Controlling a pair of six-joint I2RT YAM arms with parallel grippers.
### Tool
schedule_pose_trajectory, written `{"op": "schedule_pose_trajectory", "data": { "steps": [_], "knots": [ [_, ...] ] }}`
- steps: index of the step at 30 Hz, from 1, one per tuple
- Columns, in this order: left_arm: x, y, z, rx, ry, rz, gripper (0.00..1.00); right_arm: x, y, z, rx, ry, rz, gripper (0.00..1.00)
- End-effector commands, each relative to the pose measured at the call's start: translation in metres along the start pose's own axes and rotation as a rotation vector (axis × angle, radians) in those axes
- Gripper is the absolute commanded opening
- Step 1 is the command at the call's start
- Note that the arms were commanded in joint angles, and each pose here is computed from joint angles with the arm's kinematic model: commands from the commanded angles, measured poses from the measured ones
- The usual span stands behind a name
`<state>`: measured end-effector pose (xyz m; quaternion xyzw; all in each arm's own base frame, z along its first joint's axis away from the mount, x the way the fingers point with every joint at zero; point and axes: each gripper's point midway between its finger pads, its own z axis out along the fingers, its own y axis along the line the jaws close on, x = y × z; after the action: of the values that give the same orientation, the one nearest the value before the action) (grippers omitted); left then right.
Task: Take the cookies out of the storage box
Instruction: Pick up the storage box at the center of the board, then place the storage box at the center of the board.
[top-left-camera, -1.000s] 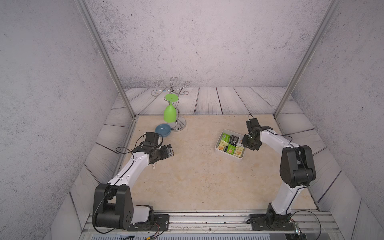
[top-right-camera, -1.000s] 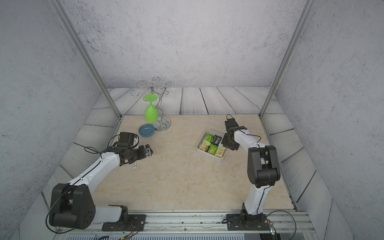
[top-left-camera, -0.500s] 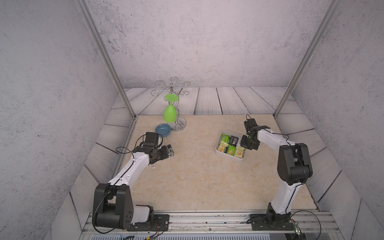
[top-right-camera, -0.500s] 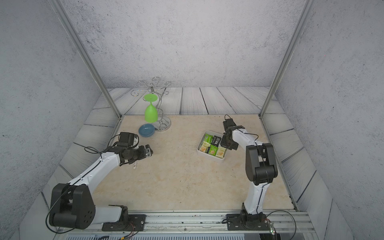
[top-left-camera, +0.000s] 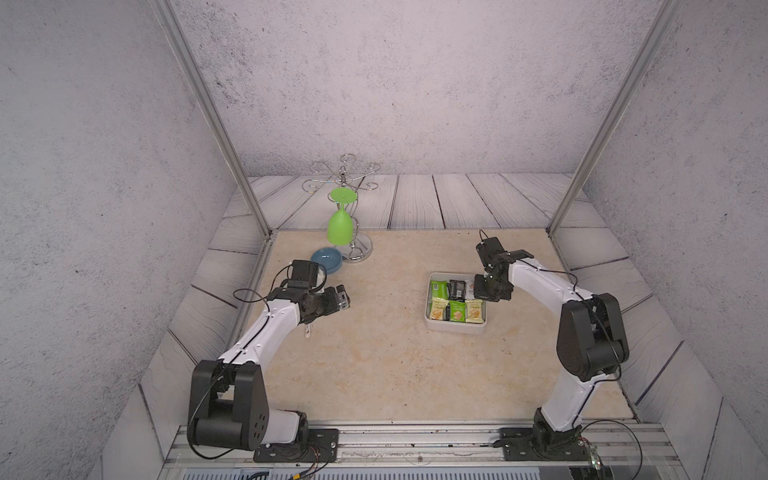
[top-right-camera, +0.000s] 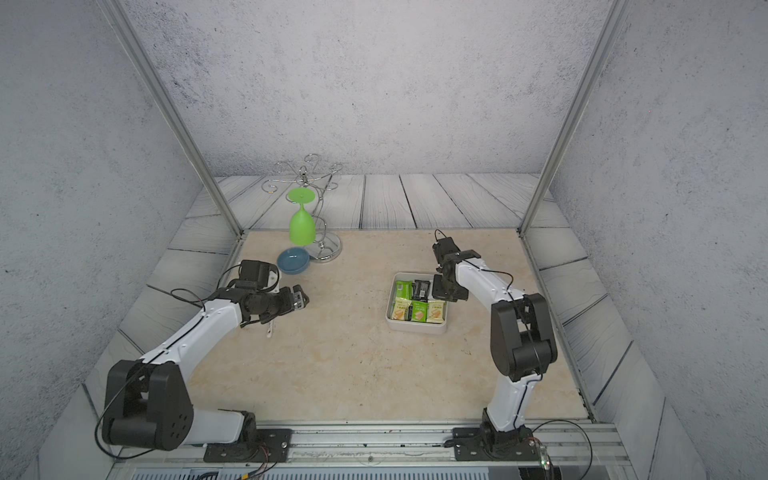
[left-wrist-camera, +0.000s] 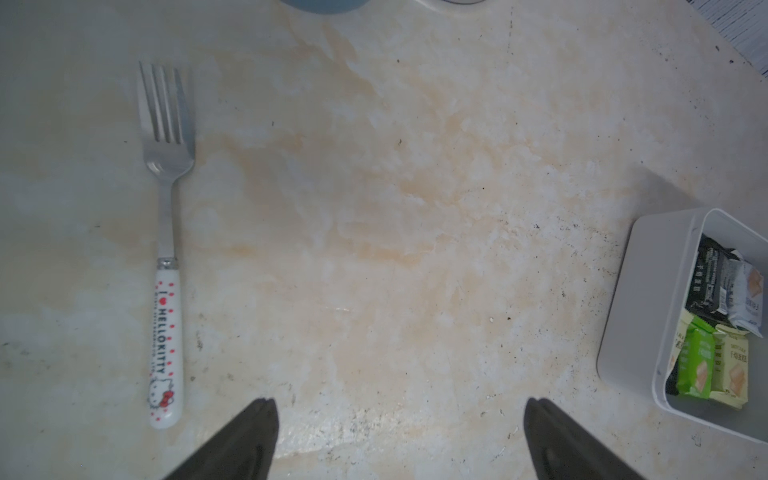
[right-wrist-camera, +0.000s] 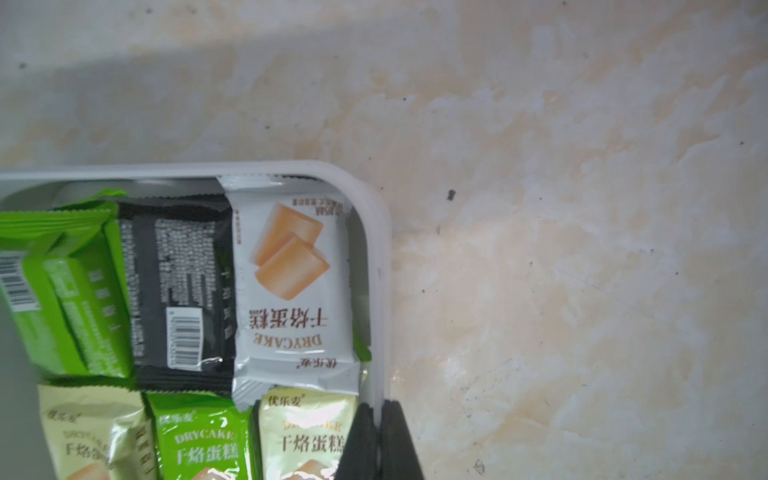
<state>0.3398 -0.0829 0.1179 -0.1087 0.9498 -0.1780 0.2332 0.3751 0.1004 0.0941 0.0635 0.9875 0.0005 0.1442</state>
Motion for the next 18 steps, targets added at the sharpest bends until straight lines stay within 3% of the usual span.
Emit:
{"op": "schedule_pose_trajectory", "data": {
  "steps": [1, 8, 18],
  "knots": [
    [-0.005, -0.016, -0.003, 0.045, 0.003, 0.01, 0.98, 0.019, 0.02, -0.022, -0.083, -0.007, -0.081, 0.01],
    [0.003, -0.025, -0.003, 0.063, 0.027, 0.026, 0.98, 0.064, 0.039, -0.022, -0.129, 0.007, -0.155, 0.01],
    [0.013, -0.033, -0.002, 0.072, 0.047, 0.05, 0.98, 0.092, 0.044, -0.006, -0.121, 0.018, -0.177, 0.02]
  ]
}}
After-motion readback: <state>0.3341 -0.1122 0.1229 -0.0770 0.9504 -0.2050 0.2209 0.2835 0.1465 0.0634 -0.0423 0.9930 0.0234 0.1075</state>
